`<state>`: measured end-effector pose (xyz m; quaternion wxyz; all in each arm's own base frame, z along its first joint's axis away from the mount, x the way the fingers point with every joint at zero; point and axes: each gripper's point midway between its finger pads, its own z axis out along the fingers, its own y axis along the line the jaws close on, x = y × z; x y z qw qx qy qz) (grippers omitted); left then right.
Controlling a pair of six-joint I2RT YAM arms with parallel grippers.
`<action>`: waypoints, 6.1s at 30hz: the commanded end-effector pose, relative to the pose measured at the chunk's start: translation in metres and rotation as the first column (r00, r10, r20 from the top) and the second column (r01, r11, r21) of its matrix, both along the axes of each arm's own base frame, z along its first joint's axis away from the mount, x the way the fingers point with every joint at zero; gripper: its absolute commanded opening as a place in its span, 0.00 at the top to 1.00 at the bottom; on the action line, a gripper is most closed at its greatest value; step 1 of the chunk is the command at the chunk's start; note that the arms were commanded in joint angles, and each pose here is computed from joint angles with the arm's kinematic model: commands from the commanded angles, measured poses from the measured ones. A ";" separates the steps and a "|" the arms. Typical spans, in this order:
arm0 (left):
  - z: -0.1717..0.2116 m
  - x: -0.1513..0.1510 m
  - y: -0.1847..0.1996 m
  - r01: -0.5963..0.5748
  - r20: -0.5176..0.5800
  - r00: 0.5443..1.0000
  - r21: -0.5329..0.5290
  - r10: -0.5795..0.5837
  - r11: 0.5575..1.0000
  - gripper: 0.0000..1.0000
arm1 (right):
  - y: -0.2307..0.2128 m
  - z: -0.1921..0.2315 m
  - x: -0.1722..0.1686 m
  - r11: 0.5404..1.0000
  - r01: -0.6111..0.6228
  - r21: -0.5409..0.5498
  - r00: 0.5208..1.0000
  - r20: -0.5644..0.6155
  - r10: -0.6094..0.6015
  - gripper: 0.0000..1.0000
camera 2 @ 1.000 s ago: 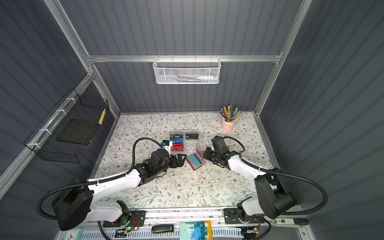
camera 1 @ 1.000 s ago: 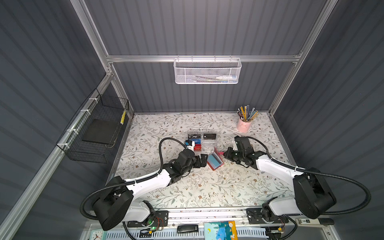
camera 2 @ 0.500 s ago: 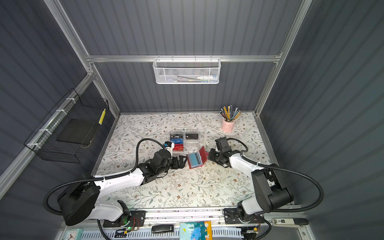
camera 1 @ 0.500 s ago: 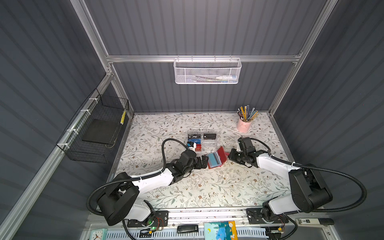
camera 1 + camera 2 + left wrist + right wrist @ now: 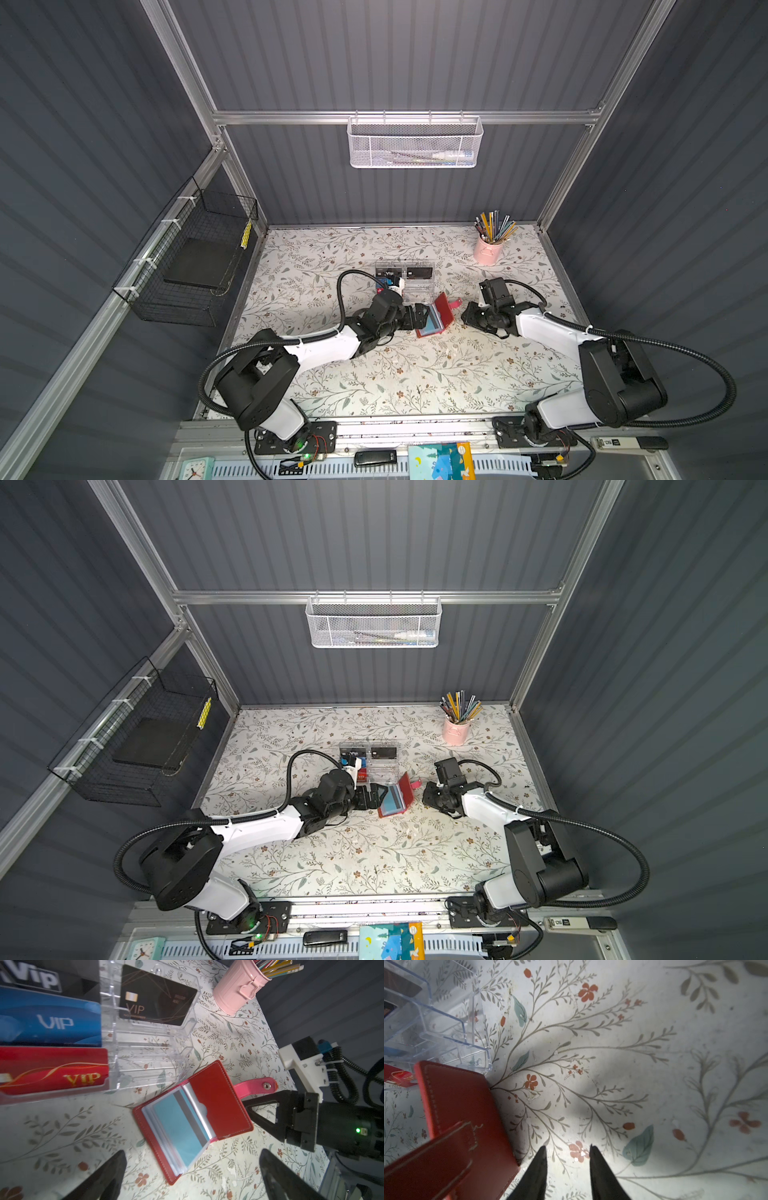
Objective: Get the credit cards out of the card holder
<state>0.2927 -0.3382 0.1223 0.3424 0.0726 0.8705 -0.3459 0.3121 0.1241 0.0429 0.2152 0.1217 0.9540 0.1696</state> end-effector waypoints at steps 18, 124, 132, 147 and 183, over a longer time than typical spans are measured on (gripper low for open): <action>-0.006 0.032 -0.110 0.054 -0.121 0.989 -0.271 -0.090 0.961 0.00 | -0.009 0.038 -0.018 0.994 0.004 0.110 0.995 0.094 -0.015 0.53; -0.007 0.032 0.021 -0.293 -0.299 0.933 -0.309 0.200 0.905 0.00 | 0.111 -0.029 -0.017 0.874 -0.134 0.467 0.989 0.009 0.146 0.82; -0.029 0.014 0.040 -0.294 -0.320 0.923 -0.227 0.214 0.929 0.00 | 0.116 -0.008 -0.021 0.872 -0.183 0.453 0.983 0.061 0.174 0.81; -0.057 0.024 0.041 -0.285 -0.366 0.911 -0.221 0.191 0.933 0.00 | 0.147 0.001 -0.019 0.826 -0.268 0.496 0.963 0.104 0.250 0.81; -0.091 0.006 0.058 -0.307 -0.410 0.885 -0.156 0.222 0.939 0.00 | 0.178 -0.007 -0.038 0.670 -0.333 0.664 0.934 0.138 0.328 0.73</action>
